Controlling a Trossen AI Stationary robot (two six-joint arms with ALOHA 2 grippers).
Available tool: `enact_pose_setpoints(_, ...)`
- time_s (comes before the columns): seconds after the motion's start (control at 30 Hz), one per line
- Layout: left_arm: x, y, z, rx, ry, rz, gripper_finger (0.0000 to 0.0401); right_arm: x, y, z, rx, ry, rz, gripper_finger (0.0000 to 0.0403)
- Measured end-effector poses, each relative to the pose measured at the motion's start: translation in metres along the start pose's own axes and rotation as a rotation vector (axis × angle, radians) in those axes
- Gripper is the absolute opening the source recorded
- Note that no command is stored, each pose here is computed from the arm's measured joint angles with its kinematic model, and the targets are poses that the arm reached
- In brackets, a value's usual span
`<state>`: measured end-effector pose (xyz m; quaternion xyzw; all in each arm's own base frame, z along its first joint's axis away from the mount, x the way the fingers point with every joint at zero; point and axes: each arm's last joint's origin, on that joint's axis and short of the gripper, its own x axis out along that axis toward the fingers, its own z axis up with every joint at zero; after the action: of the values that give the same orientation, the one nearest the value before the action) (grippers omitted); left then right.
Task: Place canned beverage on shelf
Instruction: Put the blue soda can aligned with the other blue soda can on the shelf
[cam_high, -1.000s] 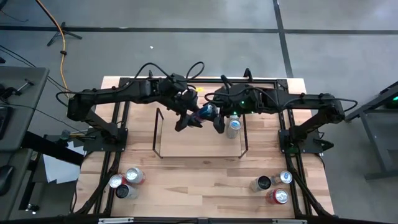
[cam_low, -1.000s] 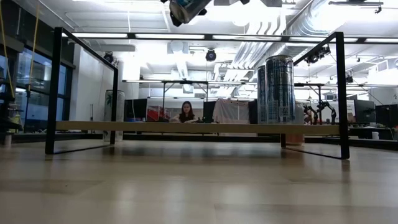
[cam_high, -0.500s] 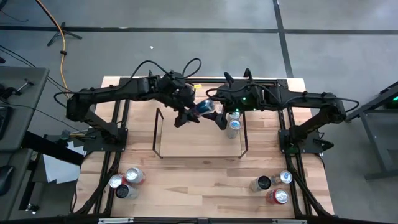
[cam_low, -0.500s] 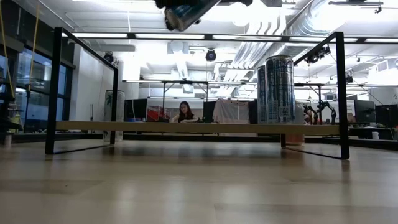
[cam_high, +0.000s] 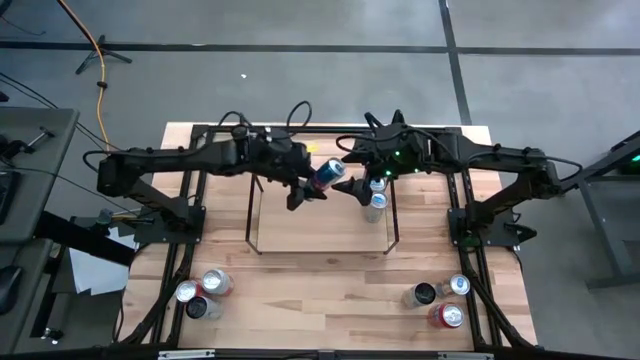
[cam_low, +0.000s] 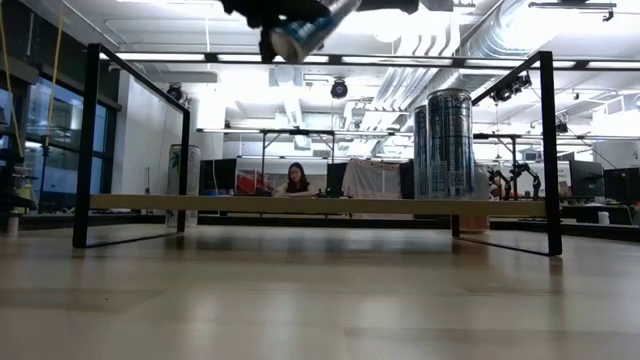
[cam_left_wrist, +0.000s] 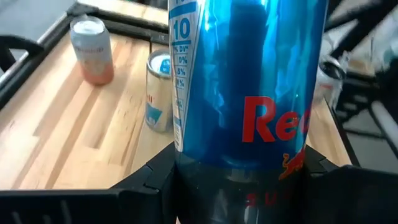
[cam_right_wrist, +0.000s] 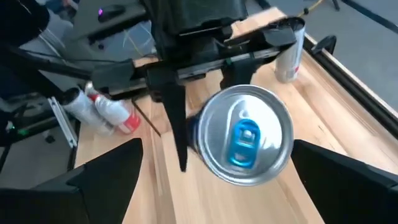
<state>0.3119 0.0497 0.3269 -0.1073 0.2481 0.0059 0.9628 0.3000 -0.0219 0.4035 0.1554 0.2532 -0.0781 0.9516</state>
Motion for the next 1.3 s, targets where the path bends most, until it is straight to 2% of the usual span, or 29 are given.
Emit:
enact_pose_setpoints(0.17, 0.004, -0.01, 0.001, 0.038, -0.095, -0.005, 0.0151, 0.006, -0.001, -0.001, 0.0, 0.015, -0.006, 0.0396)
enact_pose_setpoints(0.37, 0.006, -0.016, 0.001, 0.086, -0.118, 0.012, 0.0151, 0.025, -0.001, -0.003, 0.0, 0.023, -0.01, 0.0397)
enact_pose_setpoints(0.6, 0.006, -0.016, 0.0, 0.094, -0.118, 0.045, 0.0151, 0.029, 0.0, -0.001, 0.0, 0.009, 0.011, 0.0388)
enact_pose_setpoints(0.73, 0.006, -0.016, 0.0, 0.103, -0.119, 0.047, 0.0151, 0.029, 0.0, -0.001, 0.003, 0.006, 0.012, 0.0341)
enact_pose_setpoints(0.9, 0.006, -0.019, 0.0, 0.131, -0.116, 0.046, 0.0151, 0.029, 0.001, 0.0, 0.003, -0.006, 0.012, 0.0239)
enact_pose_setpoints(0.97, 0.006, -0.019, 0.0, 0.129, -0.116, 0.05, 0.0168, 0.029, 0.001, 0.0, 0.002, -0.006, 0.013, 0.0208)
enact_pose_setpoints(1.17, 0.0, -0.017, 0.002, 0.13, -0.093, 0.052, 0.0274, 0.025, -0.001, -0.004, -0.041, 0.038, -0.005, 0.0209)
enact_pose_setpoints(1.3, -0.023, -0.011, 0.01, 0.165, -0.012, 0.095, 0.0306, 0.007, -0.008, -0.003, -0.046, 0.047, -0.031, 0.0209)
